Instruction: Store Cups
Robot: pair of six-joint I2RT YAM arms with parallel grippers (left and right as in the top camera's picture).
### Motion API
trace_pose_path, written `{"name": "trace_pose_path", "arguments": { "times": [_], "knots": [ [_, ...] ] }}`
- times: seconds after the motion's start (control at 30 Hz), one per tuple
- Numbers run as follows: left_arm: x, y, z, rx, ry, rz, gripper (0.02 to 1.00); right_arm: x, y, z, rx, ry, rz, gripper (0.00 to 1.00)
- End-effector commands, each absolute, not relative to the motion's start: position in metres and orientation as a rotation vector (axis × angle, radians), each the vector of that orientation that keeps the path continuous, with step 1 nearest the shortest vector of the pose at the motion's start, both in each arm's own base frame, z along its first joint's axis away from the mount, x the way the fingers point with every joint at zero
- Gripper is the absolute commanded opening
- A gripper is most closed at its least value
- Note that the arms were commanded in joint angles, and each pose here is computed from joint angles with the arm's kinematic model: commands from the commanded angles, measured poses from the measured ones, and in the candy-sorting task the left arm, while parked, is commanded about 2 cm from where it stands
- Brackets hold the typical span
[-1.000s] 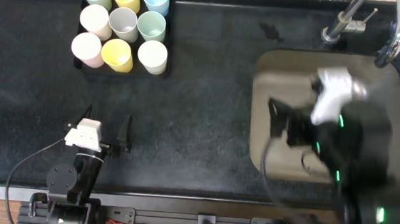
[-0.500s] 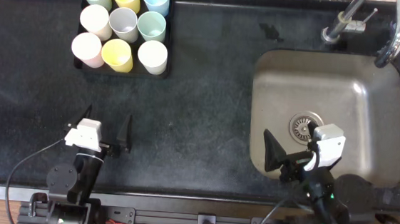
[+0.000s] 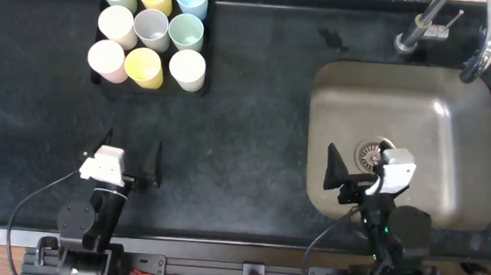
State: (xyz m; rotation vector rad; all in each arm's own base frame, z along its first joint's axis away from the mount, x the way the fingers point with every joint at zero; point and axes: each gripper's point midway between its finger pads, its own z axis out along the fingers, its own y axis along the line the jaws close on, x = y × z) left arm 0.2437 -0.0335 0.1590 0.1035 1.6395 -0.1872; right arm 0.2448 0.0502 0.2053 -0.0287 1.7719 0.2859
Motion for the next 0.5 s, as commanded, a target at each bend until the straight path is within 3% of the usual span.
{"name": "trace_pose_path", "arguments": {
  "times": [0.03, 0.5],
  "knots": [
    [0.243, -0.034, 0.160, 0.115, 1.634, -0.174, 1.000, 0.244, 0.028, 0.206, 0.065, 1.686, 0.196, 0.998],
    [0.243, -0.034, 0.160, 0.115, 1.634, -0.174, 1.000, 0.244, 0.020, 0.188, 0.065, 1.545, 0.156, 0.998]
  ]
}}
